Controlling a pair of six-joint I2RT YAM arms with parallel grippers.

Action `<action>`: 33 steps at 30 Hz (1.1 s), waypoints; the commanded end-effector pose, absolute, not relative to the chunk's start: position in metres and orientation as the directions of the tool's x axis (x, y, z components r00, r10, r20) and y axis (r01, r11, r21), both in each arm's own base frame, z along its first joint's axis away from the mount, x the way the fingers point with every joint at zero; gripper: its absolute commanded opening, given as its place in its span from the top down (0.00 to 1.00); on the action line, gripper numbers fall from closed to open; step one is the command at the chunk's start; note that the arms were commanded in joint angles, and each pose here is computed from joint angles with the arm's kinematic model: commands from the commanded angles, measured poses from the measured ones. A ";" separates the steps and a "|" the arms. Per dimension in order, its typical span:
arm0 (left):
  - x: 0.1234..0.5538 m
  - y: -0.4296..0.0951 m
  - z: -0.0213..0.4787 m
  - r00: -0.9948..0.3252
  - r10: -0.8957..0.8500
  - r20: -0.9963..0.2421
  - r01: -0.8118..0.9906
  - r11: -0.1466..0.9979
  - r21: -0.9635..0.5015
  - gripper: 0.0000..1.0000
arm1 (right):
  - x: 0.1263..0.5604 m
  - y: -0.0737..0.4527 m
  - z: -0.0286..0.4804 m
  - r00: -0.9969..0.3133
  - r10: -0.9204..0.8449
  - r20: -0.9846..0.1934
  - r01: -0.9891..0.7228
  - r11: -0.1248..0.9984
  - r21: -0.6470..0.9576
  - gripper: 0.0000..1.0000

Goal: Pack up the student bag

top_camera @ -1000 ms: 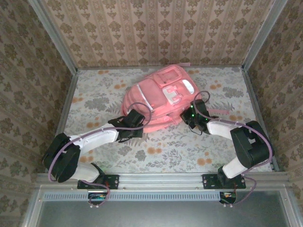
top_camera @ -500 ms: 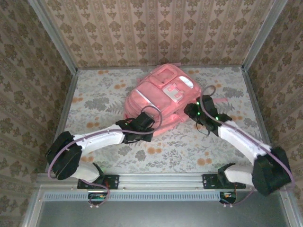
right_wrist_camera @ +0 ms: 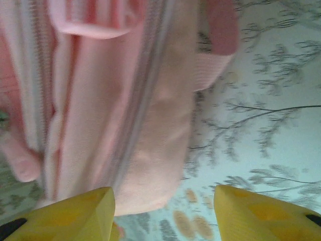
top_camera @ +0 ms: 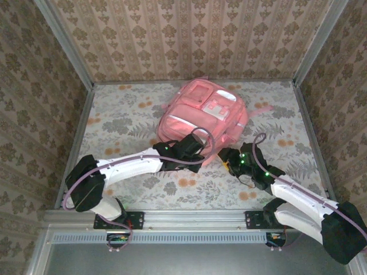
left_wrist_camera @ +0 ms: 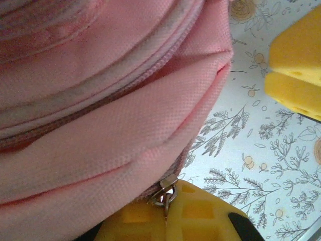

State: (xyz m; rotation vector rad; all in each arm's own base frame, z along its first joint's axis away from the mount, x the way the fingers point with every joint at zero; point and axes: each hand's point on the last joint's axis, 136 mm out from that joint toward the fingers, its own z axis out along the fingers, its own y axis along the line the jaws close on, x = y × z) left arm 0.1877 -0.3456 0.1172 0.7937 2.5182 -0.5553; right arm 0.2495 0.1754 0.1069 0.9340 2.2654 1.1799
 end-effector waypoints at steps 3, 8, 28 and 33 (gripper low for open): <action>0.184 -0.366 0.146 -0.689 0.441 -0.576 0.668 0.695 -0.267 1.00 | 0.267 0.187 0.131 -0.645 0.764 -0.016 0.316 0.285 0.905 0.44; 0.183 -0.369 0.151 -0.687 0.432 -0.584 0.669 0.690 -0.276 1.00 | 0.279 0.201 0.130 -0.648 0.761 0.001 0.317 0.268 0.910 0.46; 0.181 -0.385 0.159 -0.673 0.431 -0.601 0.693 0.650 -0.310 1.00 | 0.300 0.213 0.113 -0.603 0.795 -0.057 0.311 0.301 0.902 1.00; 0.185 -0.364 0.143 -0.689 0.440 -0.576 0.665 0.699 -0.261 1.00 | 0.298 0.197 0.111 -0.592 0.796 -0.123 0.314 0.369 0.875 1.00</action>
